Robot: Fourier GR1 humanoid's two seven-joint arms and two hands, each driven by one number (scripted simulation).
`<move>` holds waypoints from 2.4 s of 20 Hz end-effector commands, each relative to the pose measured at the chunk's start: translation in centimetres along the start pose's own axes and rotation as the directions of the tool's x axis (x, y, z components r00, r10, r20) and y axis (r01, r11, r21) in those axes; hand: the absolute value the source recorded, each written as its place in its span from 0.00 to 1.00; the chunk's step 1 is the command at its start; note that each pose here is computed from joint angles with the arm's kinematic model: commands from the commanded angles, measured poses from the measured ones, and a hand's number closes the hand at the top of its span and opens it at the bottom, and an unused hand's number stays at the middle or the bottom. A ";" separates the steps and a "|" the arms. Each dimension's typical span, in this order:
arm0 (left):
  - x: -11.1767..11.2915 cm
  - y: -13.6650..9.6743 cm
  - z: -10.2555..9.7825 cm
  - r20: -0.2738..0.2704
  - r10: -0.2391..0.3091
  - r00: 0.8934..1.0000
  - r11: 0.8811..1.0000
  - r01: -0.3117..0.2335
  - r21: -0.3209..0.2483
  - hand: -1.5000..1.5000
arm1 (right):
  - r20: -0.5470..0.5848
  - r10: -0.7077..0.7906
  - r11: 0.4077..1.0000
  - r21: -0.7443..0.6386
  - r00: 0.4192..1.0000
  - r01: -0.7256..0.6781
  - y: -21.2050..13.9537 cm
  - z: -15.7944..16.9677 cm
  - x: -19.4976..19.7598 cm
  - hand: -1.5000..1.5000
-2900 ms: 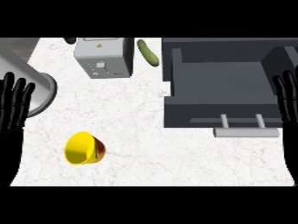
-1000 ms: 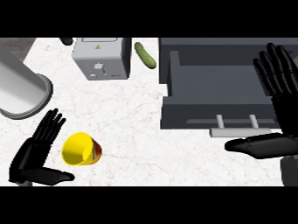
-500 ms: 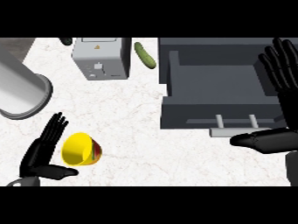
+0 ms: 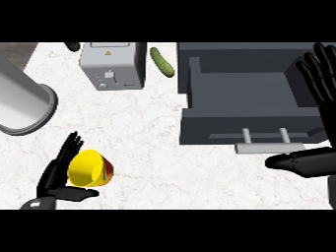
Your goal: Pick up the cup, place it into the drawer and close the drawer
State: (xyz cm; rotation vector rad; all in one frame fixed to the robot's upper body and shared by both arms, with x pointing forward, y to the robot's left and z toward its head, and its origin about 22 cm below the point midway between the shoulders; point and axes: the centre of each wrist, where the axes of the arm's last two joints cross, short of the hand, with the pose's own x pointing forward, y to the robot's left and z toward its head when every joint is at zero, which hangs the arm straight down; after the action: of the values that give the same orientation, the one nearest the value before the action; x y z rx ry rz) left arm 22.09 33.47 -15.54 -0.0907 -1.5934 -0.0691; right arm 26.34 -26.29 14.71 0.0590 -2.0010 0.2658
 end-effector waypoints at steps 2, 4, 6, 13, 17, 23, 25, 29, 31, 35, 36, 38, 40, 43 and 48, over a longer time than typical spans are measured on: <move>-0.2 0.7 -0.1 0.089 0.055 0.995 0.998 -0.052 -0.033 0.00 | -0.012 0.016 1.000 -0.002 1.000 -0.016 0.7 -0.5 -0.9 0.00; -0.4 1.2 0.5 0.095 0.047 0.994 0.999 -0.044 -0.032 0.00 | -0.023 -0.015 1.000 -0.008 1.000 0.015 1.8 -0.2 -1.4 0.00; -0.9 -1.2 -0.7 0.095 0.051 0.994 0.998 -0.047 -0.044 0.00 | -0.003 -0.011 1.000 -0.001 1.000 0.011 0.1 -1.8 0.3 0.00; -0.3 -2.2 -2.7 0.106 0.087 0.991 0.993 -0.078 -0.085 0.00 | -0.011 0.002 1.000 0.002 1.000 -0.002 0.8 -0.5 -0.6 0.00; -0.8 -4.6 -3.3 0.079 0.183 0.980 0.975 -0.171 -0.141 0.00 | -0.014 -0.002 1.000 0.008 1.000 0.002 -0.7 -0.4 -0.1 0.00; 0.1 -4.6 -4.4 0.265 0.133 0.955 0.986 -0.099 -0.137 1.00 | -0.022 0.017 1.000 0.007 1.000 -0.016 -0.3 -0.4 0.2 0.00; 0.1 -4.6 -4.3 0.307 0.024 0.952 0.999 -0.010 -0.048 1.00 | -0.017 0.030 0.999 -0.012 0.999 -0.030 0.9 -1.8 -0.6 0.00; 0.9 -3.9 -4.9 0.367 -0.112 0.923 0.993 0.086 0.086 1.00 | -0.030 0.021 1.000 -0.013 0.999 -0.021 -1.9 -1.2 -0.5 0.00; 0.8 -5.1 -5.7 0.347 -0.136 0.928 0.972 0.058 0.227 1.00 | 0.004 0.000 1.000 0.007 1.000 0.000 0.8 -0.8 0.0 0.00; 0.8 -6.9 -6.5 0.380 -0.099 0.920 0.930 -0.051 0.365 1.00 | 0.006 0.003 1.000 0.001 1.000 -0.003 -0.9 -1.5 1.4 0.00; 1.8 -5.1 -7.2 0.434 -0.071 0.898 0.942 -0.083 0.327 1.00 | -0.021 -0.010 1.000 -0.002 1.000 0.010 -1.3 -0.1 -0.8 0.00; 3.1 -4.2 -8.4 0.499 0.045 0.865 0.966 -0.165 0.198 1.00 | -0.007 0.001 1.000 -0.020 1.000 -0.001 -0.8 -0.9 -0.1 0.00; 4.2 -6.5 -10.5 0.514 0.067 0.855 0.975 -0.165 0.147 1.00 | -0.011 -0.001 1.000 -0.012 1.000 0.001 -0.2 0.4 -0.6 0.00; 7.9 -5.4 -13.8 0.517 0.074 0.853 0.992 -0.117 0.051 1.00 | -0.018 0.031 1.000 0.000 0.999 -0.031 -1.4 -0.3 0.7 0.00; 11.7 -9.7 -17.3 0.552 0.095 0.828 0.994 -0.104 -0.016 1.00 | -0.029 0.026 0.999 -0.018 0.999 -0.026 -1.4 -0.1 -0.4 0.00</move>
State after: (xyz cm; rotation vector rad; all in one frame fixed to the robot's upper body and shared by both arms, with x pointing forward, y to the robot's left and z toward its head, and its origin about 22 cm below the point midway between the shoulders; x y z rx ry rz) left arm 35.86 24.29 -6.51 -0.1114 -2.0998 0.0964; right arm 27.09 -27.24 14.69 0.0302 -1.9793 0.2688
